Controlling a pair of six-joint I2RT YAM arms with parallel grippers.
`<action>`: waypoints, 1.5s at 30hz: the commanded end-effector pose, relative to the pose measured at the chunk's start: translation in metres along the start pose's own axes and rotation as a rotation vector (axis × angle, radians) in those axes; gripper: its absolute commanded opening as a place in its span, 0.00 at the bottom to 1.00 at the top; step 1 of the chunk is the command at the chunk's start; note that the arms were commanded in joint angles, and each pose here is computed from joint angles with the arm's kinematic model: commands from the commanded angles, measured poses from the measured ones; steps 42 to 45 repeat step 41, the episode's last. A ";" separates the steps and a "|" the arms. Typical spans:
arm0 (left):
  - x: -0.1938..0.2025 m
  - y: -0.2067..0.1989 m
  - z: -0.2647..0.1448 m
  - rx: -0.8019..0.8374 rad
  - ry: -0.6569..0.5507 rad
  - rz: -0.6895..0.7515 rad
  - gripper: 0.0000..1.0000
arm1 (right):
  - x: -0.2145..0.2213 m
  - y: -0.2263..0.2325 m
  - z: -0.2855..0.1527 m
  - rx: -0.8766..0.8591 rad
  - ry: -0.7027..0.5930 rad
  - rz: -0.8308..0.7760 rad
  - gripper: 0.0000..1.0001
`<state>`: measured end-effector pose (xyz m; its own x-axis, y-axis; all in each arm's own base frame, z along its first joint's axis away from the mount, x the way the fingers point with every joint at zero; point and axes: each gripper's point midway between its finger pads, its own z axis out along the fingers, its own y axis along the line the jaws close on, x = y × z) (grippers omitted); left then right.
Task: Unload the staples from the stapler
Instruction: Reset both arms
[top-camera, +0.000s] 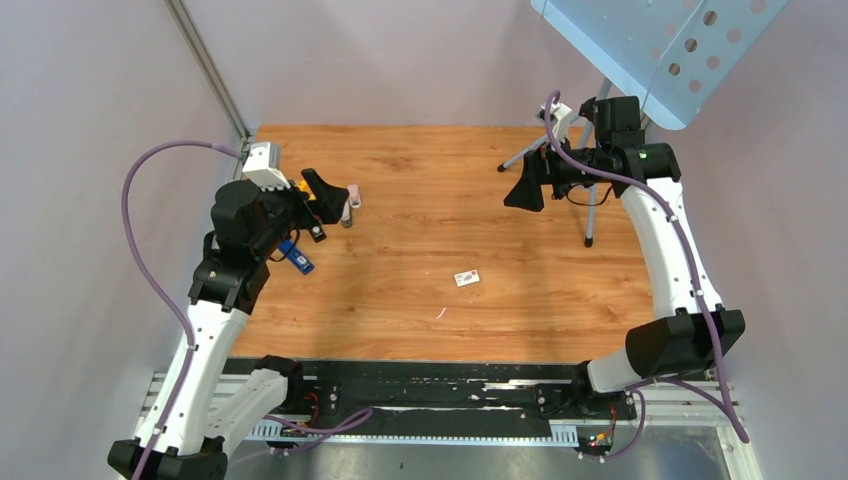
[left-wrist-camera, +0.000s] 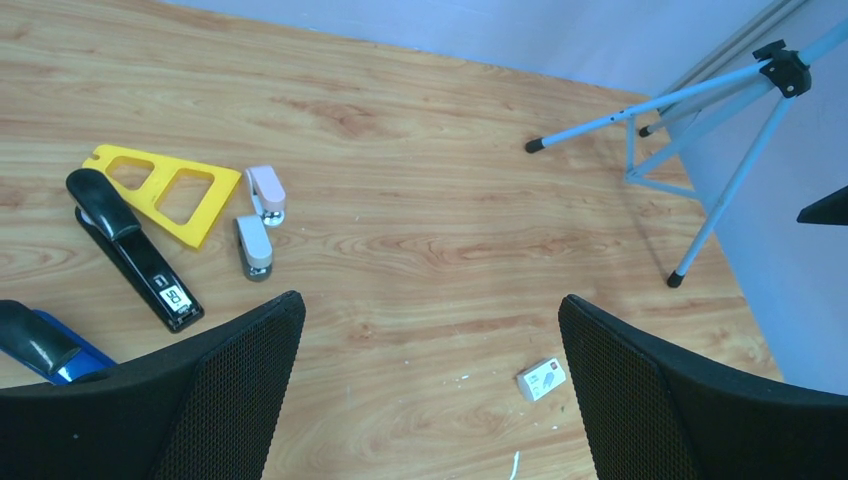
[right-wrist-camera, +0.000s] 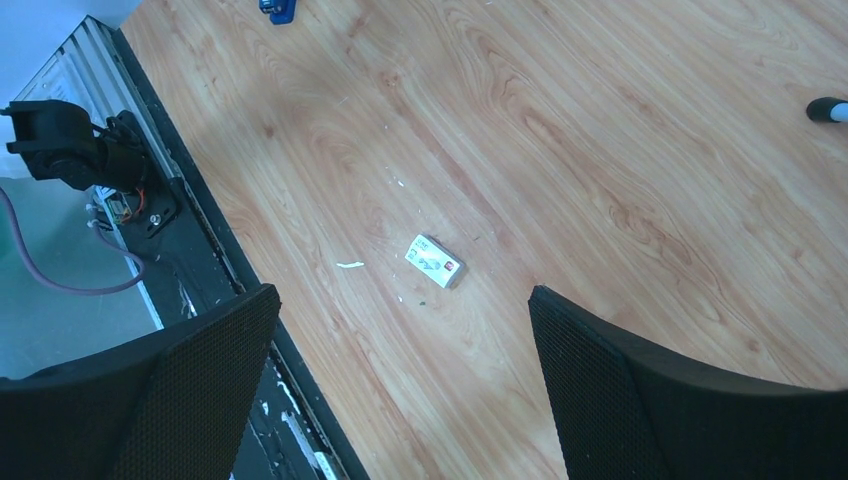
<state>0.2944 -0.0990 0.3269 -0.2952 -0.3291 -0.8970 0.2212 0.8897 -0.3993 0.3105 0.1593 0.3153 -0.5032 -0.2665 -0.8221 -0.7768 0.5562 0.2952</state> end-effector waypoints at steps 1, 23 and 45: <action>-0.001 0.003 -0.004 -0.006 -0.004 0.005 1.00 | 0.000 0.001 -0.007 -0.002 -0.018 0.023 1.00; -0.003 0.007 -0.003 -0.016 0.002 0.019 1.00 | -0.005 -0.008 -0.007 -0.005 -0.031 0.029 1.00; 0.003 0.007 0.000 -0.004 0.012 -0.007 1.00 | -0.001 -0.005 -0.004 -0.027 -0.036 0.054 1.00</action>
